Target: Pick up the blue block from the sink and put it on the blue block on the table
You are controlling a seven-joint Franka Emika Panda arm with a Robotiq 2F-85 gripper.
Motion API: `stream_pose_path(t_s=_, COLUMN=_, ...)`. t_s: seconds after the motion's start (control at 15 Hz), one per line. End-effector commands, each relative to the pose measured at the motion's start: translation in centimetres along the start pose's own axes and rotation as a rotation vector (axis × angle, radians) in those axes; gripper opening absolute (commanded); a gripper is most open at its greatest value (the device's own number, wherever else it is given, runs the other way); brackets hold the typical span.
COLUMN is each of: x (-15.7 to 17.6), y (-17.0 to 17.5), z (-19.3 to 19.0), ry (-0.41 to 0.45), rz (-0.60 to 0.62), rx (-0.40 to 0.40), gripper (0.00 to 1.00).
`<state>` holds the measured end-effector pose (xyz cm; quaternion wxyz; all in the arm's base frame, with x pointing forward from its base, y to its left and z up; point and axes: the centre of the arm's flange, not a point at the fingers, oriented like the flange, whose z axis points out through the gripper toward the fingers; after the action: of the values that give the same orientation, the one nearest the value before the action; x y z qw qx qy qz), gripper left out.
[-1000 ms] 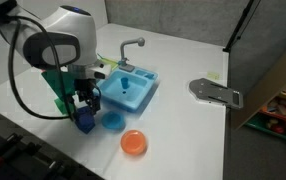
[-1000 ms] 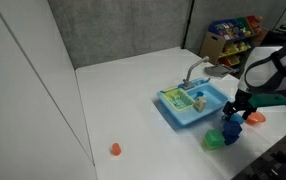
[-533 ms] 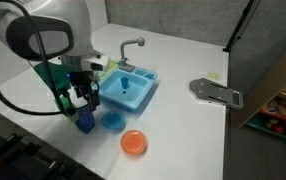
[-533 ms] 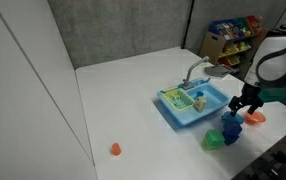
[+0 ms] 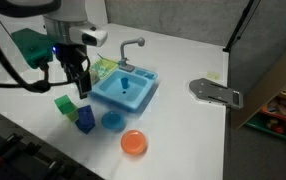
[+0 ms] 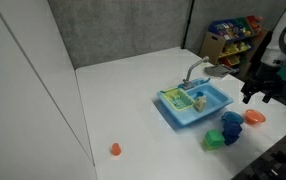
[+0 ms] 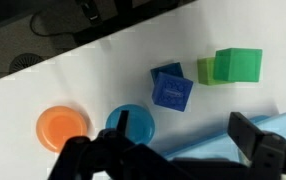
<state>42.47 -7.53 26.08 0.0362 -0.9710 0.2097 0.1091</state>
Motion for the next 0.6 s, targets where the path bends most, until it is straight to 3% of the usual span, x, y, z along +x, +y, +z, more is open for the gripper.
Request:
stream_pose_path(t_s=0.0, x=-2.0, y=0.6, z=-5.7, ry=0.008, rz=0.051, rx=-0.001, gripper=1.0)
stream_pose_path(t_s=0.53, x=-7.1, y=1.2, z=-12.4, ry=0.129, rz=0.027, rx=-0.146, gripper=1.0)
